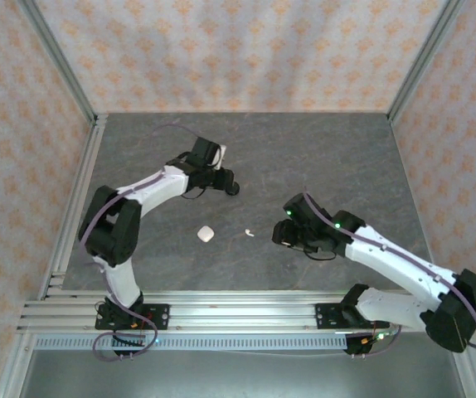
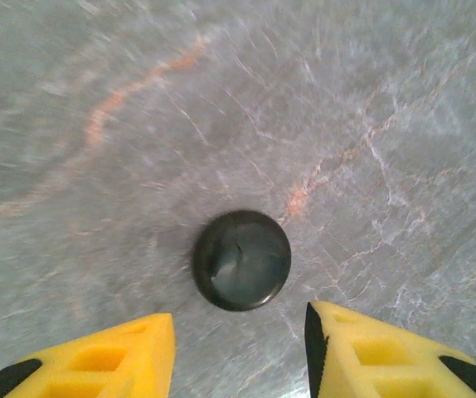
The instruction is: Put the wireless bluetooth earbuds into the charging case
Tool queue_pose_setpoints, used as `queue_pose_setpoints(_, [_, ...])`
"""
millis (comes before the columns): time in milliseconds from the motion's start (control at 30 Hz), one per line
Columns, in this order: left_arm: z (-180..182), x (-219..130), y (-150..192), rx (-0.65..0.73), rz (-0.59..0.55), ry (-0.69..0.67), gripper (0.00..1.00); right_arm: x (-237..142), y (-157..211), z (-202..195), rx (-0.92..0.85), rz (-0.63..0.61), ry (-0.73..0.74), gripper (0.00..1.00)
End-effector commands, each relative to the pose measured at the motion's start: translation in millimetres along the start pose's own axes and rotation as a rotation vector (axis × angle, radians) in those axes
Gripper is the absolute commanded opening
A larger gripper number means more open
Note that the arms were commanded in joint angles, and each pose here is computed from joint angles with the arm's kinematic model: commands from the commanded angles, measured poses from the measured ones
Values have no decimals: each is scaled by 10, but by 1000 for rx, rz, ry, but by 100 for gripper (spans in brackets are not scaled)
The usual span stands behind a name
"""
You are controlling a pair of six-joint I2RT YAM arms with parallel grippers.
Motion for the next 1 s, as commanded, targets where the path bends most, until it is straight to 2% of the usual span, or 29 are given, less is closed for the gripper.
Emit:
queue_pose_setpoints(0, [191, -237, 95, 6, 4, -31, 45, 28, -83, 246, -58, -16, -26, 54])
queue_pose_setpoints(133, [403, -517, 285, -33, -12, -75, 46, 240, -100, 539, -162, 1, 7, 55])
queue_pose_setpoints(300, [560, -742, 708, -110, 3, -106, 47, 628, -43, 1041, -373, 66, 77, 58])
queue_pose_setpoints(533, [762, -986, 1280, -250, -1, -143, 50, 1174, 96, 1624, -601, 176, 104, 68])
queue_pose_setpoints(733, [874, -1180, 1487, -369, -82, -154, 58, 1465, 135, 1764, -682, 208, 138, 73])
queue_pose_setpoints(967, [913, -1277, 1520, -404, -112, -163, 62, 1730, 192, 1777, -755, 229, 190, 76])
Point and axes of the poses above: each hand's point on the last joint's axis, 136 mm out from that joint toward the fingers, its own x axis out along the fingers, its own z axis along the line the jaws close on, y = z × x, the point moved 4 cm from there along -x, back along the fingers, and after that the axes turned 6 degrees about x, right-handed, at the moved point
